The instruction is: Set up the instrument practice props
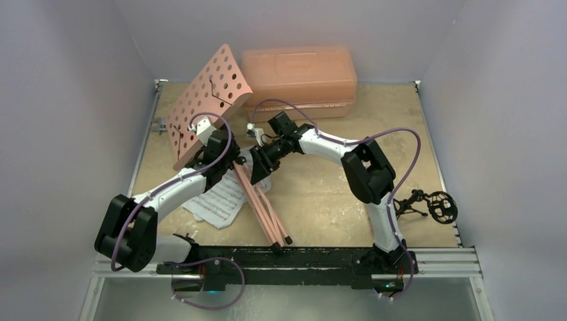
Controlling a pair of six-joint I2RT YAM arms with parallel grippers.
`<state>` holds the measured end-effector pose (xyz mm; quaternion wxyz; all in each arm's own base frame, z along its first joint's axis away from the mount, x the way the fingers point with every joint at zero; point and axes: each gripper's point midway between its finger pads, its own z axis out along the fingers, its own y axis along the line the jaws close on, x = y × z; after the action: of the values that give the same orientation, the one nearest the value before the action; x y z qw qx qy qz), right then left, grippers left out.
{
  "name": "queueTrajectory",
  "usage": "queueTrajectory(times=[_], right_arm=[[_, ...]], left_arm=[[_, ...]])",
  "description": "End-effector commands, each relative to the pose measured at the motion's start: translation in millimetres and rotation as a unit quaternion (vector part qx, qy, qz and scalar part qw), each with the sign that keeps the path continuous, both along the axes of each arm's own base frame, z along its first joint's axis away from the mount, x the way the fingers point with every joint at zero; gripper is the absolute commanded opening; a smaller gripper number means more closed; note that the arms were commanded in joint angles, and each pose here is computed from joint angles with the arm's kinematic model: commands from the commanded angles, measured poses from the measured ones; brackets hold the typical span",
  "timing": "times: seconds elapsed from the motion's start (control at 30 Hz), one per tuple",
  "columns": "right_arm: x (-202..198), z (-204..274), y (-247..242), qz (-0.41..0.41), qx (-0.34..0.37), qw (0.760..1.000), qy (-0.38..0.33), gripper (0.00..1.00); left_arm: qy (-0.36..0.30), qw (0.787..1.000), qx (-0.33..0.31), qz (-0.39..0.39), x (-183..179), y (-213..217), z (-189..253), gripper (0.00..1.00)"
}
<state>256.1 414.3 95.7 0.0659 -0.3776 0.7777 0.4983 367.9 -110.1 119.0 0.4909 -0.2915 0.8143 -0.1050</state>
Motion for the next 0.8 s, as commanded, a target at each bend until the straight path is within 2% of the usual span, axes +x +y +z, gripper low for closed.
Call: queueTrajectory(times=[0.0,0.23,0.43,0.6,0.77], right_arm=[[10,12,6,-0.003,0.012,1.0,-0.016,0.54],[9,27,15,0.008,0.044,0.999,-0.009,0.36],[8,45,16,0.01,0.061,0.998,-0.009,0.01],[22,70,12,-0.022,0.058,0.996,-0.056,0.0],[48,111,1,-0.077,0.06,0.988,-0.122,0.0]], left_arm=[[-0.22,0.971,-0.095,0.025,34,-8,150,0.0],[-0.25,0.963,-0.103,0.018,31,-8,176,0.0],[-0.289,0.951,-0.11,-0.008,29,-14,206,0.0],[-0.329,0.938,-0.101,-0.048,24,-26,242,0.0],[-0.373,0.921,-0.057,-0.097,19,-39,287,0.0]])
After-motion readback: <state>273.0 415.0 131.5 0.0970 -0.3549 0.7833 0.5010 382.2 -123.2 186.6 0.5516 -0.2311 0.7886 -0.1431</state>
